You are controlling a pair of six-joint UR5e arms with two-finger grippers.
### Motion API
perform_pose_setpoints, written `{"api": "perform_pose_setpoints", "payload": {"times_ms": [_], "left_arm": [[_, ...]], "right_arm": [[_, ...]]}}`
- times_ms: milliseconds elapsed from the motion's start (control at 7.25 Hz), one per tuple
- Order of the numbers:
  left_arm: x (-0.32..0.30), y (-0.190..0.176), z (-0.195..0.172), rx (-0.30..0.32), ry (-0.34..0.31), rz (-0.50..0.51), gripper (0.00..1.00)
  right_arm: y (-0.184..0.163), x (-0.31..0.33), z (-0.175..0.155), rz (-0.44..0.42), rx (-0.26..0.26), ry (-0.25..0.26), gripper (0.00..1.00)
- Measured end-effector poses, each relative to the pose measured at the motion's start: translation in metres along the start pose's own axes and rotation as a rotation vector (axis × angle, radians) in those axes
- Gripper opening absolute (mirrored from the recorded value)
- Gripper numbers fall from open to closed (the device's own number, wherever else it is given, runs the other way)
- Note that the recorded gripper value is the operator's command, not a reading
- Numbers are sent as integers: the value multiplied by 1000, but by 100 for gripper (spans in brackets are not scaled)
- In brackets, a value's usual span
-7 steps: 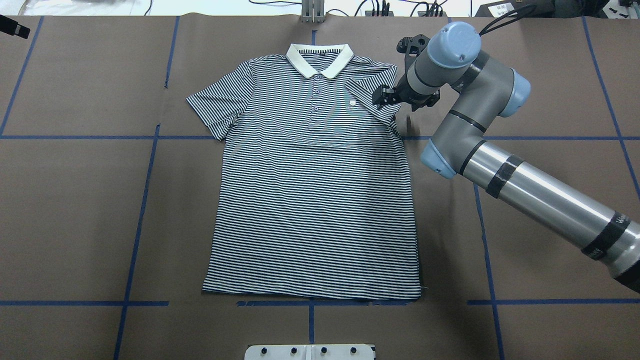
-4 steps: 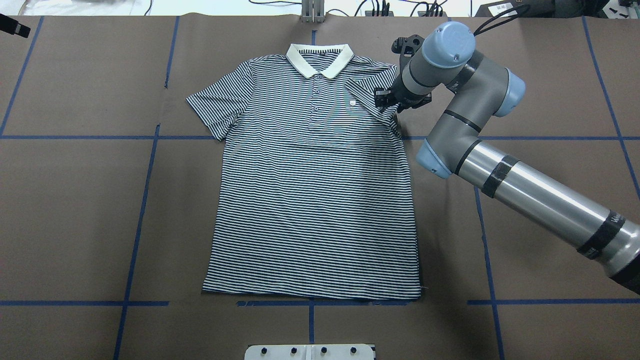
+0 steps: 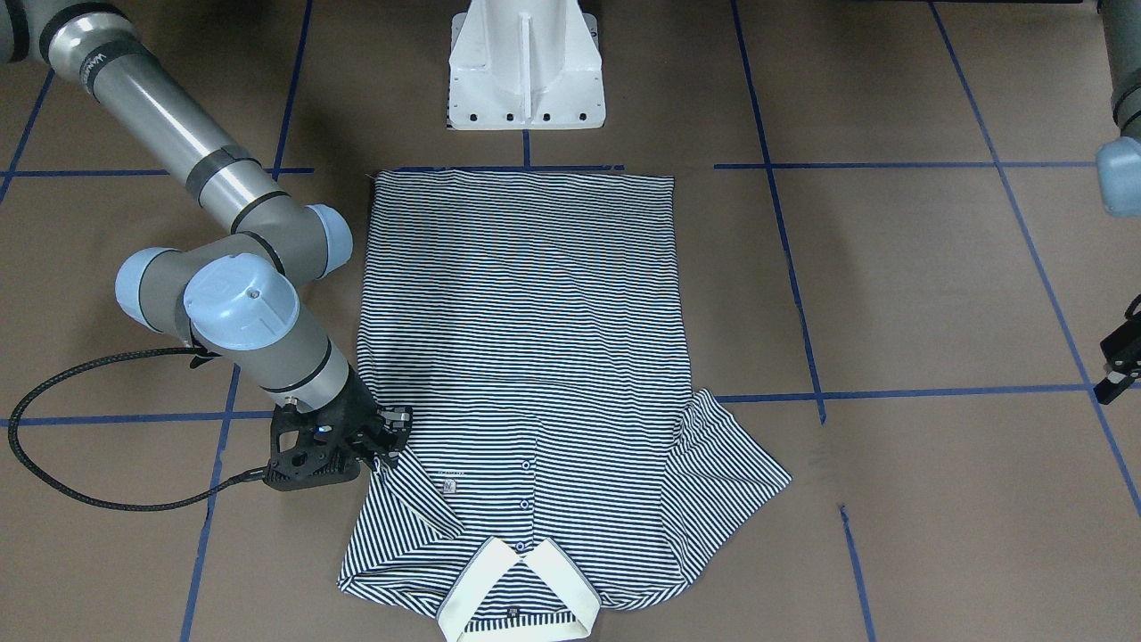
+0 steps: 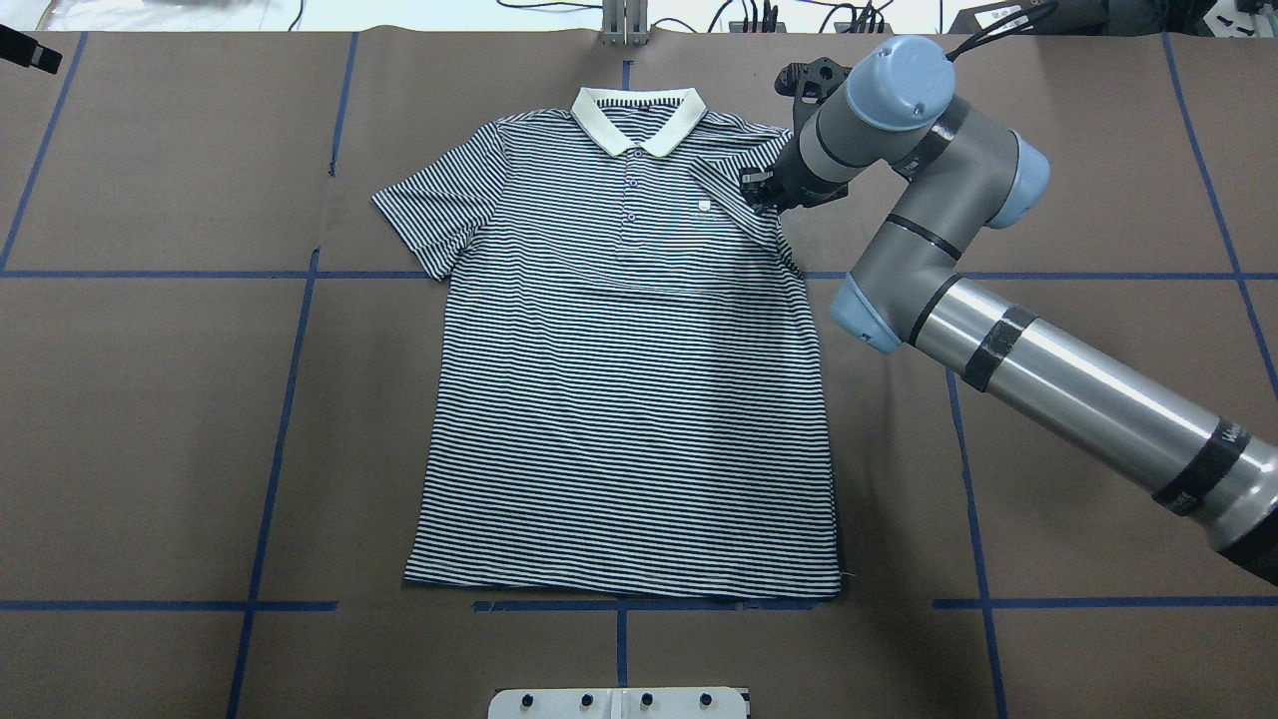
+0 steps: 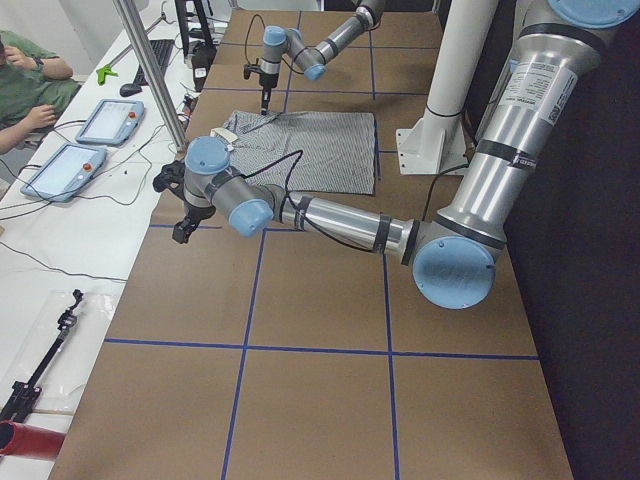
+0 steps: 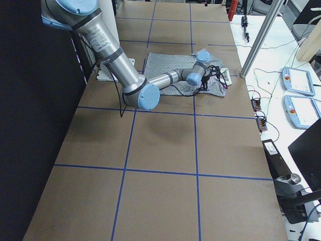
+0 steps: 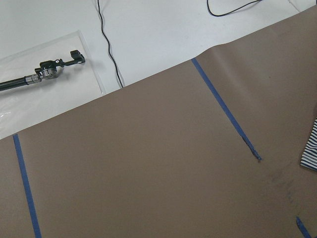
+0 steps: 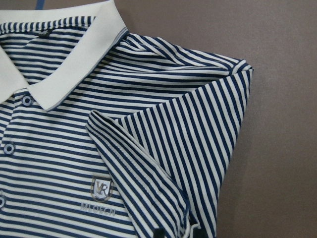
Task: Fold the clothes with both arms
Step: 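Press the folded sleeve flat with the right gripper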
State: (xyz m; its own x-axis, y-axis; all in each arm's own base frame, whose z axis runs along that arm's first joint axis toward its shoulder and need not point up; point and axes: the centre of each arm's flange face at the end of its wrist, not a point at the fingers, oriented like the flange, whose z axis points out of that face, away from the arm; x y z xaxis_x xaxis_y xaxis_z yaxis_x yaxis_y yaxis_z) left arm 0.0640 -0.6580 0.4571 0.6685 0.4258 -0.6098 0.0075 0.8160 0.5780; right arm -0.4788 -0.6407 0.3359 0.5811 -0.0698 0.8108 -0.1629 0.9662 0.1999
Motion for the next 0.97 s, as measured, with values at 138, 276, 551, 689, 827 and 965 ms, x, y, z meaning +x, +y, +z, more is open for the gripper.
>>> {"api": "perform_pose_setpoints", "payload": {"times_ms": [138,276,551,689,827,965], "left_arm": [[0,0,0,0,0,0,100],[0,0,0,0,0,0,100],[0,0,0,-1,0,-2,100],[0,0,0,-1,0,-2,100],[0,0,0,-1,0,-4,100],[0,-1,0,-1,0,-8,100]], "right_arm": [[1,-3,-1,-5,1,-7,39],[3,-7,-1,-9,0,-13,37],[8,-16,-2,-19,-2,-25,17],[11,-19,-1,-22,-5,-29,12],[13,-20,-1,-24,-7,-31,0],[14,-20,-1,-26,-8,-31,0]]}}
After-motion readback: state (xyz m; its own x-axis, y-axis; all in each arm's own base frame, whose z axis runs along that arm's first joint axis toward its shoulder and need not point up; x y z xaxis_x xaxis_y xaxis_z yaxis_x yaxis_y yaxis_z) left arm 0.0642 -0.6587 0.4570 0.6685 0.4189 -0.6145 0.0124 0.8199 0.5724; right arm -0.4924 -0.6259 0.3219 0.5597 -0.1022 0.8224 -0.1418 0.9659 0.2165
